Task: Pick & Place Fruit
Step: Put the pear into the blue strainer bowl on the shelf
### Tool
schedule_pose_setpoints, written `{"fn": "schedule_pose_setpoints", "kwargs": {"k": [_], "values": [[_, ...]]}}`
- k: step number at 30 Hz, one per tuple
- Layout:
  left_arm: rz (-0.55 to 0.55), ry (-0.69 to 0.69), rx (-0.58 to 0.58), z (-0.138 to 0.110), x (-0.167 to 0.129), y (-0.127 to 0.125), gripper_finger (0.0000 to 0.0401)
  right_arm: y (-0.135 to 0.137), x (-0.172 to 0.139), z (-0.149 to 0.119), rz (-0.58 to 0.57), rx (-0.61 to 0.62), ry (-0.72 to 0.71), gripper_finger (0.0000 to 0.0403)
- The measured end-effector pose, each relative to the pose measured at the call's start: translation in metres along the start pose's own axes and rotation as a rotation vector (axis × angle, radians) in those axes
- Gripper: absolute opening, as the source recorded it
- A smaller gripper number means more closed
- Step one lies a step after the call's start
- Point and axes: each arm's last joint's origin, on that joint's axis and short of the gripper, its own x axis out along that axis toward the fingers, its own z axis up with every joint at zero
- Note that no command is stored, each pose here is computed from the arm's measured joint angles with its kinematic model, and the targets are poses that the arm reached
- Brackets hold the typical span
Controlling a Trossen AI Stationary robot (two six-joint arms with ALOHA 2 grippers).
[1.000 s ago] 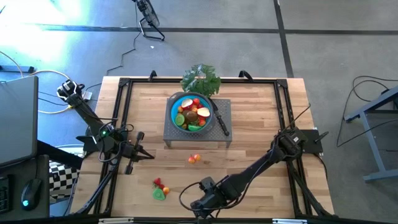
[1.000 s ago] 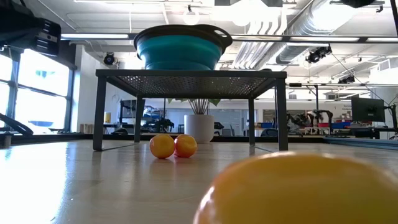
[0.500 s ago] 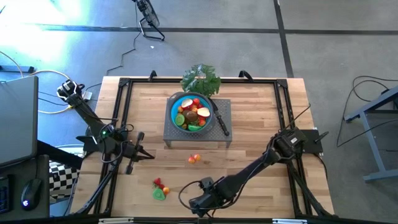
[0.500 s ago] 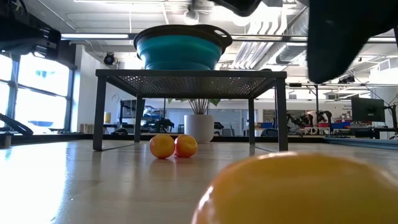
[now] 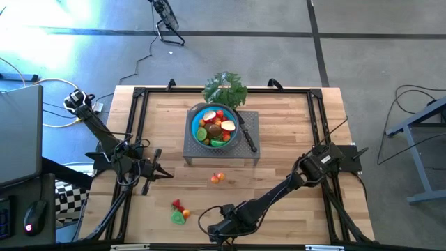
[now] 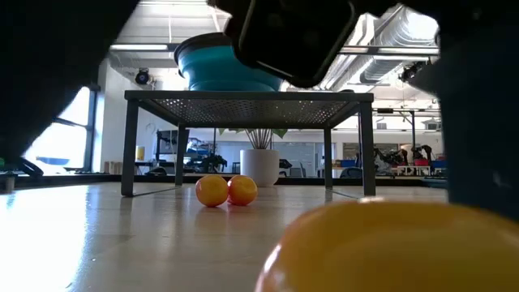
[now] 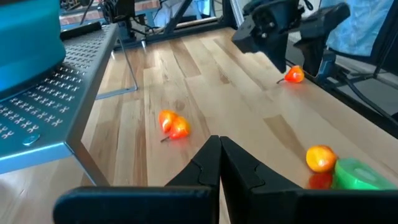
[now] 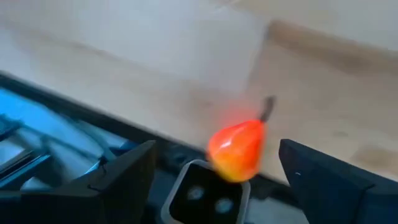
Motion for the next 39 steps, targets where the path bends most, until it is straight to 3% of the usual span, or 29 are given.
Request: {"fn": "schedule_pose_setpoints", "kwargs": {"k": [16,39], "values": [[0.001,0.025,0.013,-0.003,0.0,0.0,0.0,-0.007,0.012,-0.003,-0.041,0.04,0.002,0.0284],[0.003,0.029,-0.003,-0.003,0.0,0.0,0.0,-0.006,0.012,-0.001,-0.019,0.038,-0.05,0.017]]}}
